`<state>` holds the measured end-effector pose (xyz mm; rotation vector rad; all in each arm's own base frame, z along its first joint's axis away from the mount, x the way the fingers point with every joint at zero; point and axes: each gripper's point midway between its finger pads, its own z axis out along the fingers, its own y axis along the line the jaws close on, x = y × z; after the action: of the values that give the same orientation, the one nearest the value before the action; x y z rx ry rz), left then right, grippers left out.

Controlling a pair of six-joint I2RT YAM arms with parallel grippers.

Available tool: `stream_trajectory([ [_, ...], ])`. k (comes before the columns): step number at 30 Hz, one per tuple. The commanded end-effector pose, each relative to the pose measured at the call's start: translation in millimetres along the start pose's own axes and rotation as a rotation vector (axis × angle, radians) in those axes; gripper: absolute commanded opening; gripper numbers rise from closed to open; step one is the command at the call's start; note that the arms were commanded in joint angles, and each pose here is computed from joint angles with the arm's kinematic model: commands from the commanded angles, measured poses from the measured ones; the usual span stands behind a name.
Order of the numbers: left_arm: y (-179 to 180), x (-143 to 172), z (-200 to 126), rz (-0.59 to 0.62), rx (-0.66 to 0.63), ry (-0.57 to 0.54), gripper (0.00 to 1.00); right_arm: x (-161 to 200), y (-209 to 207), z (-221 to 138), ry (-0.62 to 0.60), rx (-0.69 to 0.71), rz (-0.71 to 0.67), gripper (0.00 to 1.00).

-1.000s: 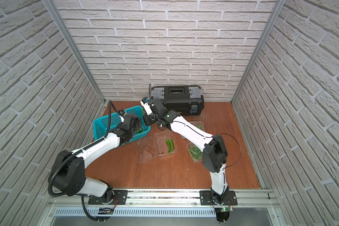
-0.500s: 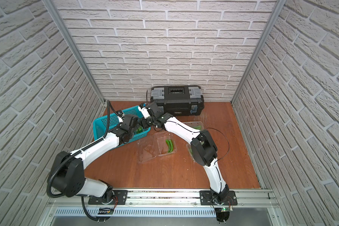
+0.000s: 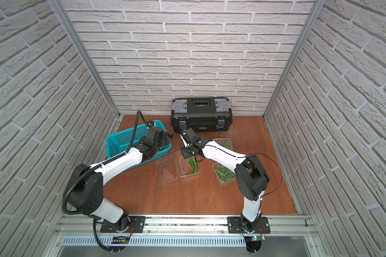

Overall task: Take small green peppers out of containers
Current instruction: Pick up the green pepper from the packing box.

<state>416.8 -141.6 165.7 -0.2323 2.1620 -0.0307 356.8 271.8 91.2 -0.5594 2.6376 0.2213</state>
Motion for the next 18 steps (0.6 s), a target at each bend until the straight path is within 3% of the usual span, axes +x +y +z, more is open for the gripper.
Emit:
stream_trajectory([
  [1, -7, -14, -1, 0.001, 0.026, -0.037, 0.98, 23, -9, 10, 0.077, 0.046, 0.018, 0.25],
  [18, 10, -11, -2, -0.038, -0.008, -0.030, 0.98, 57, -14, 47, 0.205, 0.069, 0.015, 0.25],
])
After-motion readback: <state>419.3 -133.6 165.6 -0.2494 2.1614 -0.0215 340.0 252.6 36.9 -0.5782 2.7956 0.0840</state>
